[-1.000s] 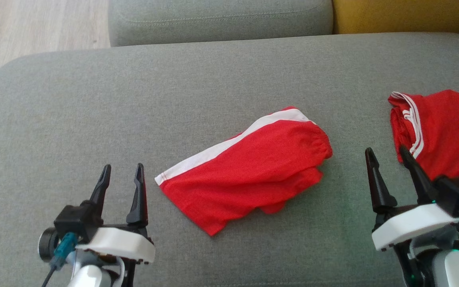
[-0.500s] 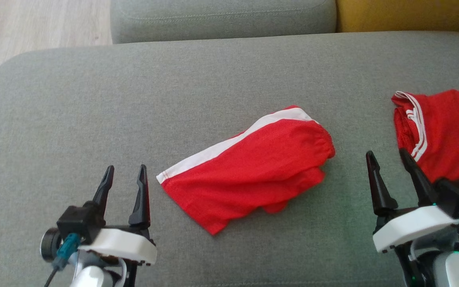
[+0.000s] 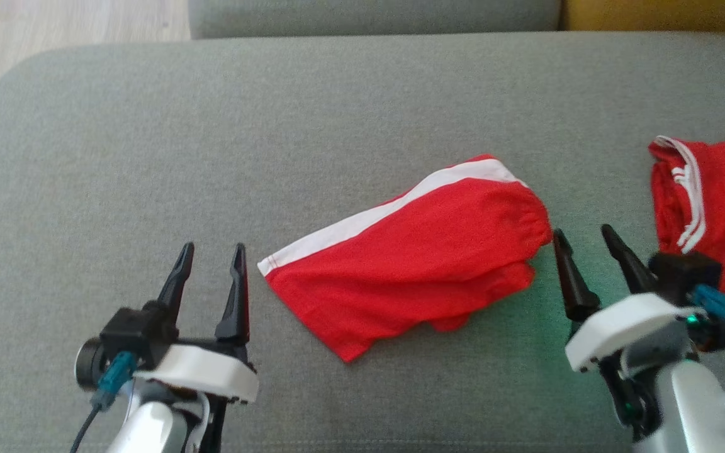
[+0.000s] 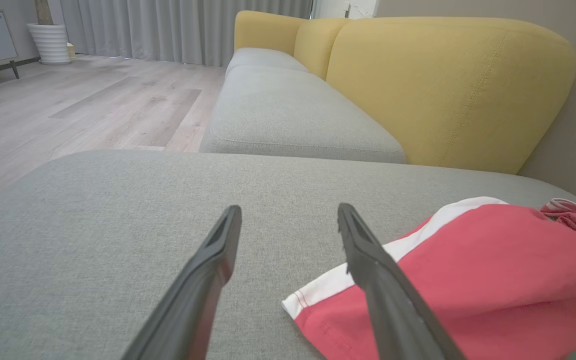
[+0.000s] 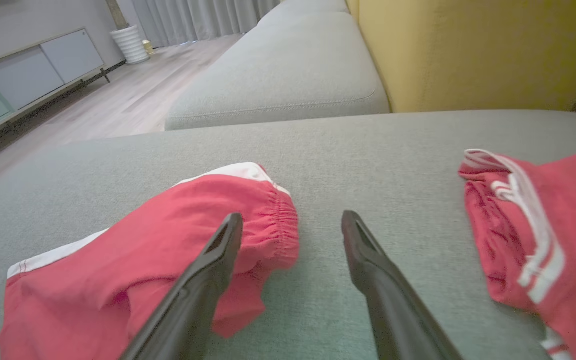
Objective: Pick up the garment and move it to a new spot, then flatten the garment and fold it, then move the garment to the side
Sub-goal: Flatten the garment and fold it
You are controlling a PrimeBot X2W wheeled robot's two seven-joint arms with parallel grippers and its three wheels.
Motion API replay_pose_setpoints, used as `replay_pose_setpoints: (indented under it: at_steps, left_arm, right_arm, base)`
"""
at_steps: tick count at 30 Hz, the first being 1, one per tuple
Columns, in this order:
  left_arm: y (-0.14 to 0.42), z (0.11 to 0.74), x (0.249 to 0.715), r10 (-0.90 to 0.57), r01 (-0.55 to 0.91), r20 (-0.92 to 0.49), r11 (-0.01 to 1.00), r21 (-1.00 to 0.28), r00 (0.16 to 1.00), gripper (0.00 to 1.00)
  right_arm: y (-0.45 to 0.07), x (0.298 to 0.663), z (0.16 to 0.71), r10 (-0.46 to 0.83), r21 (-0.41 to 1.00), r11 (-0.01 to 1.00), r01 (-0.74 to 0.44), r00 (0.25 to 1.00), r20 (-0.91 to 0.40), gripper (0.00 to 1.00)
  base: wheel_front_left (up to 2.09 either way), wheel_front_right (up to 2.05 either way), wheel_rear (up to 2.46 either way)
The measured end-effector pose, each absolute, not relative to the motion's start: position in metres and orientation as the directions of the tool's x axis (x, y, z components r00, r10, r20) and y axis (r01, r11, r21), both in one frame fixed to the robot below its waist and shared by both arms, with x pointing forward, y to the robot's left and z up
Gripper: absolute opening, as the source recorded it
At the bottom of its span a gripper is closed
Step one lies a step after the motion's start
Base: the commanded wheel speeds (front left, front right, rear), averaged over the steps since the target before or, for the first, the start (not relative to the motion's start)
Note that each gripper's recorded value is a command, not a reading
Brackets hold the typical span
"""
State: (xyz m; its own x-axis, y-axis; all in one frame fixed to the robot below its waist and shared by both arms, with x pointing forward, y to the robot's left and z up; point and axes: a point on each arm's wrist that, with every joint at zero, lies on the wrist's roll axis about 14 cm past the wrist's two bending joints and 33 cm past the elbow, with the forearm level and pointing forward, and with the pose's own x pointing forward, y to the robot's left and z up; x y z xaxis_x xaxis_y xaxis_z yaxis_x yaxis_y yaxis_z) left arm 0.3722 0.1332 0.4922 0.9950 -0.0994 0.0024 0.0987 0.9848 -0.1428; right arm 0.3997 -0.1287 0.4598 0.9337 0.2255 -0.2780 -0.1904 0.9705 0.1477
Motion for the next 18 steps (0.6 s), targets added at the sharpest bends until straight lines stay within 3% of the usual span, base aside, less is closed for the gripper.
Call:
replay_pose_setpoints:
  at_steps: [13, 14, 15, 16, 18]
  left_arm:
    - [0.135, 0.484, 0.386, -0.089, 0.086, -0.016, 0.985, -0.150, 0.996, 1.00]
    - [0.134, 0.484, 0.386, -0.091, 0.087, -0.016, 0.985, -0.151, 0.996, 1.00]
    - [0.134, 0.484, 0.386, -0.096, 0.092, -0.016, 0.984, -0.152, 0.995, 1.00]
    - [0.133, 0.484, 0.386, -0.098, 0.094, -0.016, 0.984, -0.153, 0.995, 1.00]
    - [0.133, 0.484, 0.386, -0.098, 0.095, -0.017, 0.984, -0.153, 0.995, 1.00]
  right_arm:
    - [-0.102, 0.403, 0.389, 0.302, 0.256, 0.947, -0.196, 0.818, -0.489, 1.00]
    - [-0.102, 0.402, 0.388, 0.303, 0.259, 0.946, -0.195, 0.815, -0.493, 0.61]
    - [-0.102, 0.402, 0.387, 0.305, 0.267, 0.945, -0.191, 0.814, -0.495, 0.16]
    - [-0.101, 0.403, 0.387, 0.307, 0.274, 0.943, -0.189, 0.813, -0.494, 0.00]
    - [-0.099, 0.408, 0.392, 0.309, 0.277, 0.941, -0.195, 0.827, -0.470, 0.00]
  base:
    - [0.00, 0.00, 0.00]
    - [0.00, 0.00, 0.00]
    - [0.00, 0.00, 0.00]
    - [0.00, 0.00, 0.00]
    - [0.00, 0.00, 0.00]
